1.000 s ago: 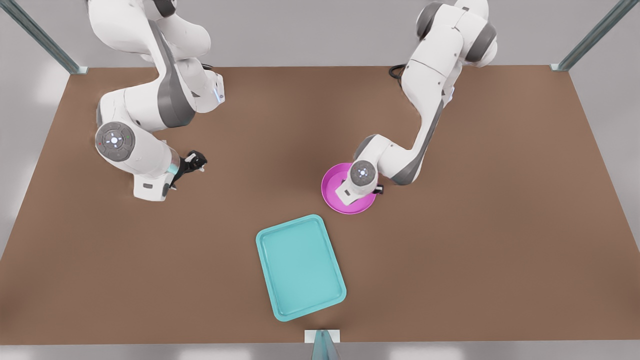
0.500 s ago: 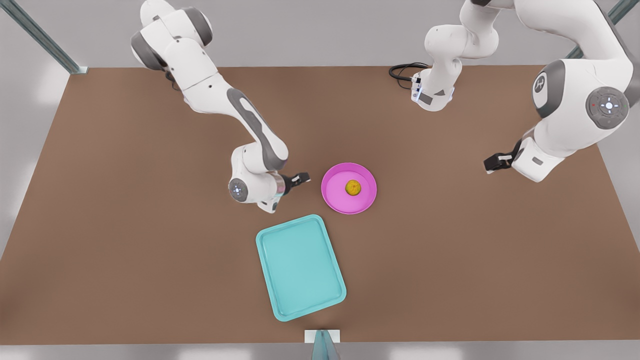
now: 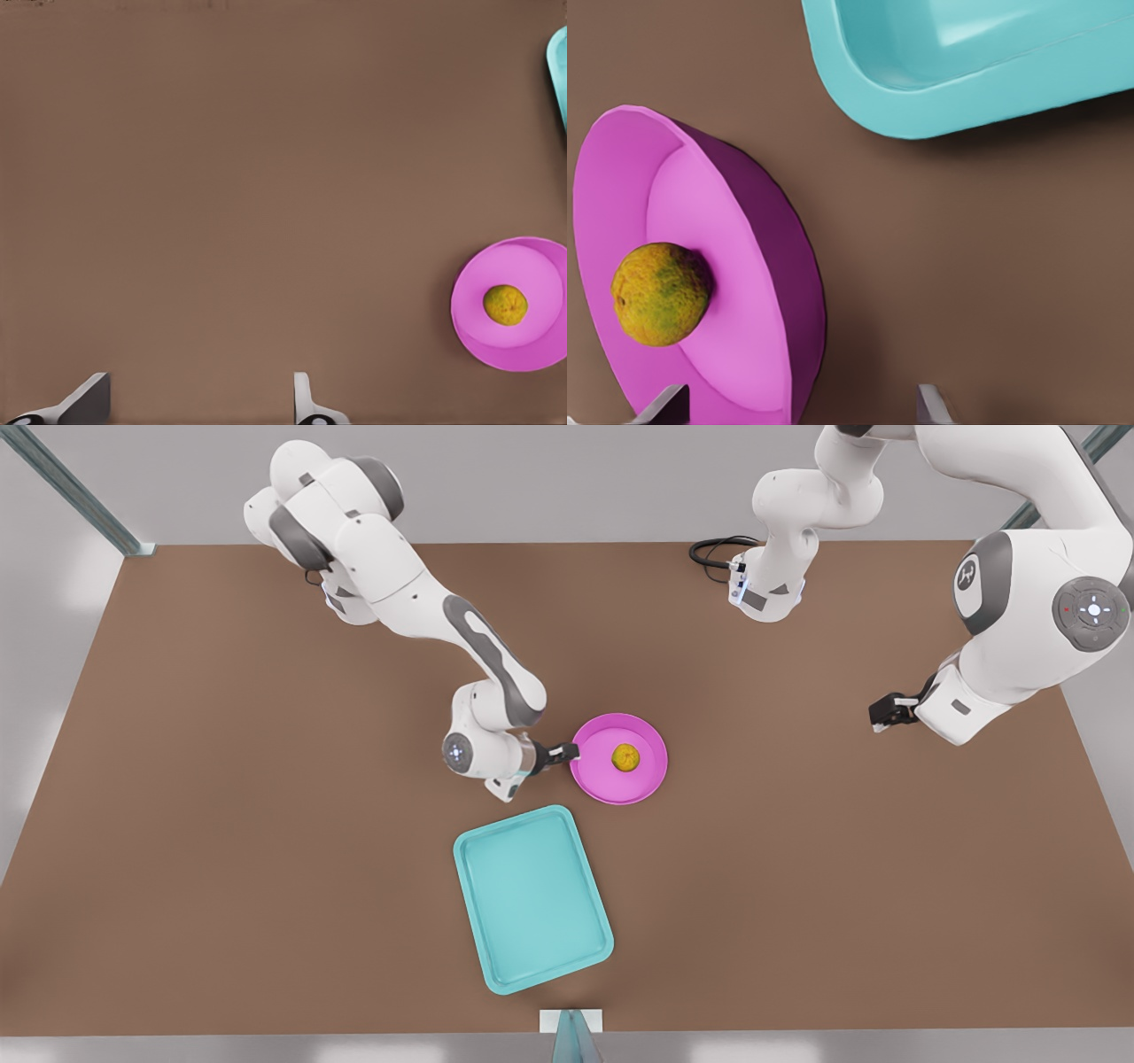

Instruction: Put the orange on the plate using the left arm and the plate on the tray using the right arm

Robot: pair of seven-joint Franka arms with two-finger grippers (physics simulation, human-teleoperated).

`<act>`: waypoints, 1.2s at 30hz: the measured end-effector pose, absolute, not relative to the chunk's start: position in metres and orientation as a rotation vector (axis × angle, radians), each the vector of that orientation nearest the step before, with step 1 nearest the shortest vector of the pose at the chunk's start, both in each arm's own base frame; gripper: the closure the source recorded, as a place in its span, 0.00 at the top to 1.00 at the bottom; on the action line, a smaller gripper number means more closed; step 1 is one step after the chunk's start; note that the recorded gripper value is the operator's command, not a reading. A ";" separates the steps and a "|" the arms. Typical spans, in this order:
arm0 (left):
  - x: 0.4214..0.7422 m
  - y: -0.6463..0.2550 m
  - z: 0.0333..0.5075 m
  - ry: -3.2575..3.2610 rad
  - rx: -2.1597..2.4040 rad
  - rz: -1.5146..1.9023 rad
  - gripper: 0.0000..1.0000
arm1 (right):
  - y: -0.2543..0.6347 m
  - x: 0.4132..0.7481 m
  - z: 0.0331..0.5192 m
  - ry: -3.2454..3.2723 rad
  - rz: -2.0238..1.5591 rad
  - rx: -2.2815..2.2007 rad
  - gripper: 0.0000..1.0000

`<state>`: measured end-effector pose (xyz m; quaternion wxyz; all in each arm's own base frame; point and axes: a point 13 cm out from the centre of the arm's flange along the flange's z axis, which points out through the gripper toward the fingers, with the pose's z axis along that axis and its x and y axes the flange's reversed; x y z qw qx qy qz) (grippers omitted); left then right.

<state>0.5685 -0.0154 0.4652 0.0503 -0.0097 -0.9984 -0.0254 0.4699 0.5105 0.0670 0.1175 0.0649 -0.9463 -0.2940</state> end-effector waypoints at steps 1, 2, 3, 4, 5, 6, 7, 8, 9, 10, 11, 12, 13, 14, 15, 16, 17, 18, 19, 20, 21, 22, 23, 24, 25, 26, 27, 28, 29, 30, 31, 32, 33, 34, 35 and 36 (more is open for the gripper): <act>0.568 -0.015 0.465 -3.040 -0.038 -0.077 1.00 | 0.512 0.469 0.065 -2.771 -0.858 0.184 0.81; 0.568 -0.015 0.466 -3.040 -0.046 -0.076 1.00 | 0.512 0.469 0.063 -2.773 -0.857 0.177 0.69; 0.568 -0.015 0.466 -3.040 -0.054 -0.076 1.00 | 0.512 0.469 0.061 -2.775 -0.856 0.170 0.69; 0.568 -0.015 0.466 -3.039 -0.061 -0.075 1.00 | 0.512 0.470 0.059 -2.777 -0.854 0.163 0.69; 0.568 -0.015 0.466 -3.040 -0.068 -0.075 1.00 | 0.514 0.470 0.057 -2.777 -0.852 0.159 0.69; 0.568 -0.015 0.467 -3.041 -0.074 -0.075 1.00 | 0.515 0.469 0.054 -2.777 -0.850 0.155 0.69; 0.568 -0.015 0.467 -3.041 -0.081 -0.074 1.00 | 0.516 0.469 0.052 -2.777 -0.849 0.151 0.69; 0.568 -0.015 0.467 -3.041 -0.087 -0.074 1.00 | 0.517 0.469 0.050 -2.776 -0.848 0.147 0.69; 0.568 -0.015 0.467 -3.041 -0.092 -0.074 1.00 | 0.521 0.467 0.048 -2.772 -0.851 0.148 0.69; 0.568 -0.015 0.467 -3.040 -0.098 -0.074 1.00 | 0.525 0.465 0.046 -2.769 -0.853 0.148 0.69; 0.568 -0.015 0.467 -3.040 -0.103 -0.073 1.00 | 0.528 0.465 0.044 -2.766 -0.855 0.146 0.69; 0.568 -0.015 0.467 -3.040 -0.107 -0.073 1.00 | 0.530 0.465 0.044 -2.765 -0.859 0.141 0.69; 0.568 -0.015 0.467 -3.040 -0.112 -0.073 1.00 | 0.531 0.465 0.043 -2.763 -0.862 0.138 0.69; 0.569 -0.015 0.466 -3.040 -0.116 -0.073 1.00 | 0.532 0.465 0.043 -2.761 -0.863 0.134 0.65; 0.569 -0.015 0.466 -3.040 -0.120 -0.072 1.00 | 0.533 0.465 0.042 -2.760 -0.865 0.130 0.51; 0.569 -0.015 0.466 -3.039 -0.124 -0.072 1.00 | 0.534 0.464 0.042 -2.758 -0.869 0.128 0.44; 0.569 -0.015 0.466 -3.039 -0.127 -0.072 1.00 | 0.535 0.465 0.043 -2.757 -0.874 0.127 0.39; 0.569 -0.015 0.466 -3.038 -0.131 -0.072 1.00 | 0.536 0.465 0.043 -2.757 -0.875 0.127 0.39; 0.569 -0.015 0.466 -3.038 -0.134 -0.072 1.00 | 0.536 0.465 0.044 -2.757 -0.875 0.127 0.34; 0.569 -0.015 0.465 -3.037 -0.137 -0.072 1.00 | 0.536 0.466 0.044 -2.757 -0.876 0.126 0.32; 0.569 -0.015 0.465 -3.036 -0.140 -0.072 1.00 | 0.537 0.466 0.045 -2.757 -0.877 0.125 0.30; 0.569 -0.015 0.464 -3.035 -0.142 -0.071 1.00 | 0.537 0.466 0.045 -2.756 -0.877 0.124 0.27; 0.569 -0.015 0.464 -3.035 -0.145 -0.071 1.00 | 0.537 0.466 0.045 -2.755 -0.878 0.123 0.21; 0.570 -0.015 0.464 -3.036 -0.147 -0.071 1.00 | 0.537 0.466 0.046 -2.754 -0.879 0.122 0.21; 0.570 -0.015 0.465 -3.036 -0.149 -0.070 1.00 | 0.538 0.466 0.046 -2.754 -0.881 0.122 0.21; 0.570 -0.016 0.465 -3.036 -0.152 -0.070 1.00 | 0.539 0.466 0.048 -2.754 -0.885 0.123 0.21; 0.570 -0.016 0.465 -3.036 -0.154 -0.069 1.00 | 0.540 0.469 0.051 -2.755 -0.892 0.125 0.21; 0.570 -0.016 0.465 -3.037 -0.155 -0.069 1.00 | 0.542 0.471 0.054 -2.757 -0.899 0.127 0.21; 0.570 -0.016 0.465 -3.037 -0.157 -0.069 1.00 | 0.543 0.475 0.059 -2.761 -0.909 0.127 0.21; 0.570 -0.016 0.465 -3.037 -0.159 -0.069 1.00 | 0.544 0.479 0.063 -2.764 -0.920 0.127 0.21; 0.570 -0.016 0.465 -3.037 -0.160 -0.069 1.00 | 0.545 0.484 0.068 -2.769 -0.932 0.127 0.21; 0.570 -0.016 0.465 -3.036 -0.162 -0.068 1.00 | 0.546 0.490 0.073 -2.774 -0.945 0.127 0.21; 0.570 -0.016 0.464 -3.036 -0.163 -0.068 1.00 | 0.546 0.497 0.079 -2.780 -0.960 0.125 0.21; 0.570 -0.016 0.464 -3.035 -0.165 -0.068 1.00 | 0.546 0.506 0.086 -2.786 -0.978 0.123 0.21; 0.570 -0.016 0.464 -3.035 -0.166 -0.068 1.00 | 0.545 0.517 0.095 -2.792 -1.001 0.118 0.21; 0.570 -0.016 0.464 -3.035 -0.167 -0.068 1.00 | 0.541 0.533 0.105 -2.802 -1.027 0.105 0.21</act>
